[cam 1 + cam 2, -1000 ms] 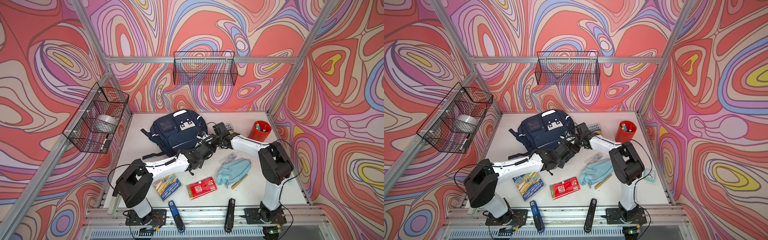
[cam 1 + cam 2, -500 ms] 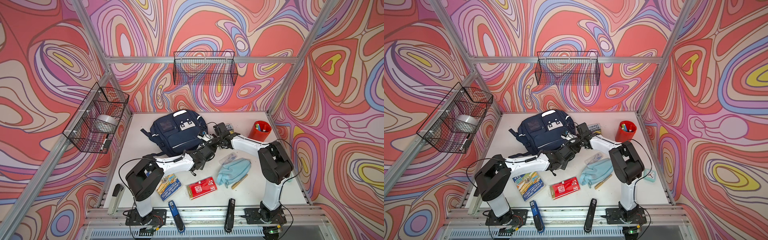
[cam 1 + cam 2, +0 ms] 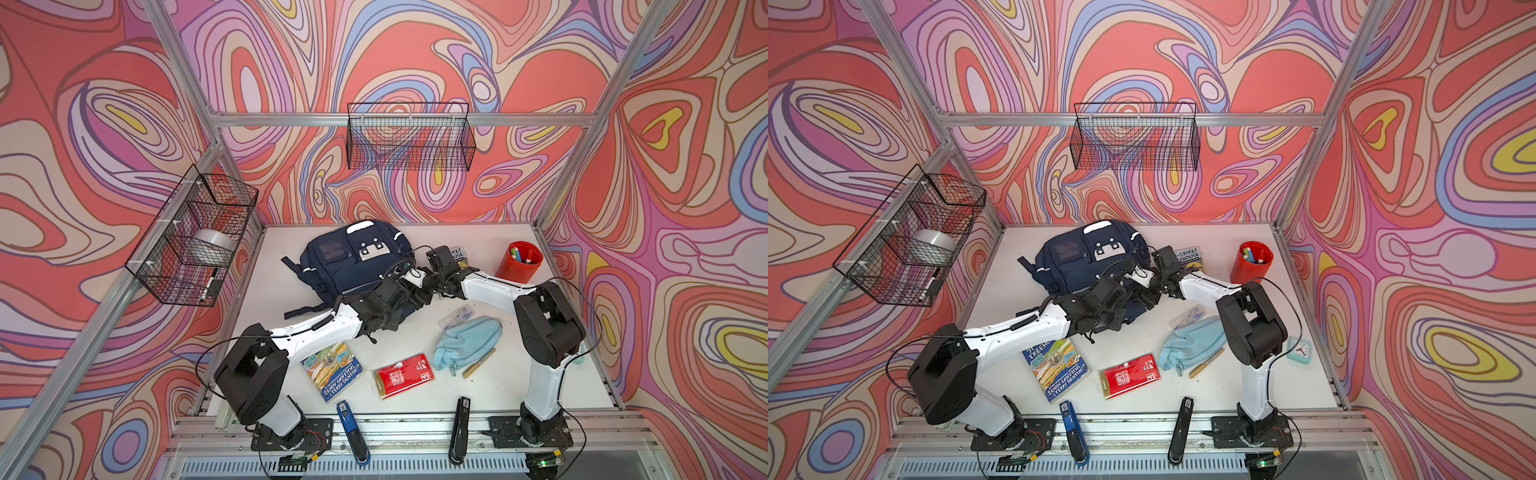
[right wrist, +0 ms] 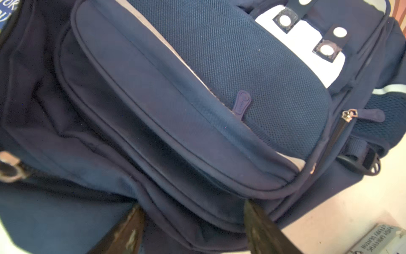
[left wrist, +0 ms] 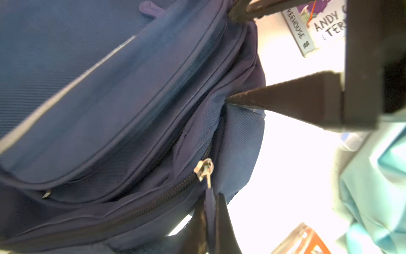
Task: Pack books, pencil case, and school supplies into a backpack
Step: Unzip the student bag at the center of the table.
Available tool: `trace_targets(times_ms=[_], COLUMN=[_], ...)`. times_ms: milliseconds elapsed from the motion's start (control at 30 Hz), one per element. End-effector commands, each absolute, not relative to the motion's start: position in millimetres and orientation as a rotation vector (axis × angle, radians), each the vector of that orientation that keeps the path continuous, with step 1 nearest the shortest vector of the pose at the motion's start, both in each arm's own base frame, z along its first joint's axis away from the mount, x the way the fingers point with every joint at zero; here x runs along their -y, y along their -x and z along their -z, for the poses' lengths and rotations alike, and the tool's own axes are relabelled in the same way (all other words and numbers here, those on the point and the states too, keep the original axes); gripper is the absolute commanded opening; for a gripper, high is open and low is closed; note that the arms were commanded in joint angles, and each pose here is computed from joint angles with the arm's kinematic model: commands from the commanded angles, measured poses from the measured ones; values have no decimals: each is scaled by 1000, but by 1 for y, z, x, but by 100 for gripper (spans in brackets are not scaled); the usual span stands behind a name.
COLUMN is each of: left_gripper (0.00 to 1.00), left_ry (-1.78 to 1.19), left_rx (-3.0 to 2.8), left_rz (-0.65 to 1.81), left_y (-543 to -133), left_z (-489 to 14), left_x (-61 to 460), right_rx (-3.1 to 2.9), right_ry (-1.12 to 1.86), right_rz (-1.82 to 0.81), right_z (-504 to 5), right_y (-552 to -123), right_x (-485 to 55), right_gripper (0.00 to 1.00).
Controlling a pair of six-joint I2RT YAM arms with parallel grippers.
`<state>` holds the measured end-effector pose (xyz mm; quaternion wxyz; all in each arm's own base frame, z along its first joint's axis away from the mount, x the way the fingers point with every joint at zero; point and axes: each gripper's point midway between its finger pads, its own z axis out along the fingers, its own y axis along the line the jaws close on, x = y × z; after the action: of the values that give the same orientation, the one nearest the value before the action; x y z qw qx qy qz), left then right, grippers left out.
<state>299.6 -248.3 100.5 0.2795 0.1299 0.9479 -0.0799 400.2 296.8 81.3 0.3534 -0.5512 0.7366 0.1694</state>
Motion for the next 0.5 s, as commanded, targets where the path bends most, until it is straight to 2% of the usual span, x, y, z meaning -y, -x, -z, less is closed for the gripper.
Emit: trace_targets(times_ms=[0,133,167,333,467], left_gripper=[3,24,25,24,12], left_ry=[-340,-297,-288,-279,-252], left_rx=[-2551,-2544,-2536,-2522,-2528], left_rz=[322,302,286,294,253], left_y=[-296,-298,-299,-306,-313], left_z=[-95,-85,-84,-83,-79], left_x=[260,252,249,253,251], right_rx=[-1877,-1855,-1871,-1905,-1898], right_ry=[1474,1514,1515,1509,1503], right_rz=[-382,-348,-348,-359,-361], right_z=[-60,-51,-50,-48,-51], right_y=[-400,-398,-398,-396,-395], right_x=[-296,-296,-295,-295,-295], right_gripper=[78,78,78,77,76])
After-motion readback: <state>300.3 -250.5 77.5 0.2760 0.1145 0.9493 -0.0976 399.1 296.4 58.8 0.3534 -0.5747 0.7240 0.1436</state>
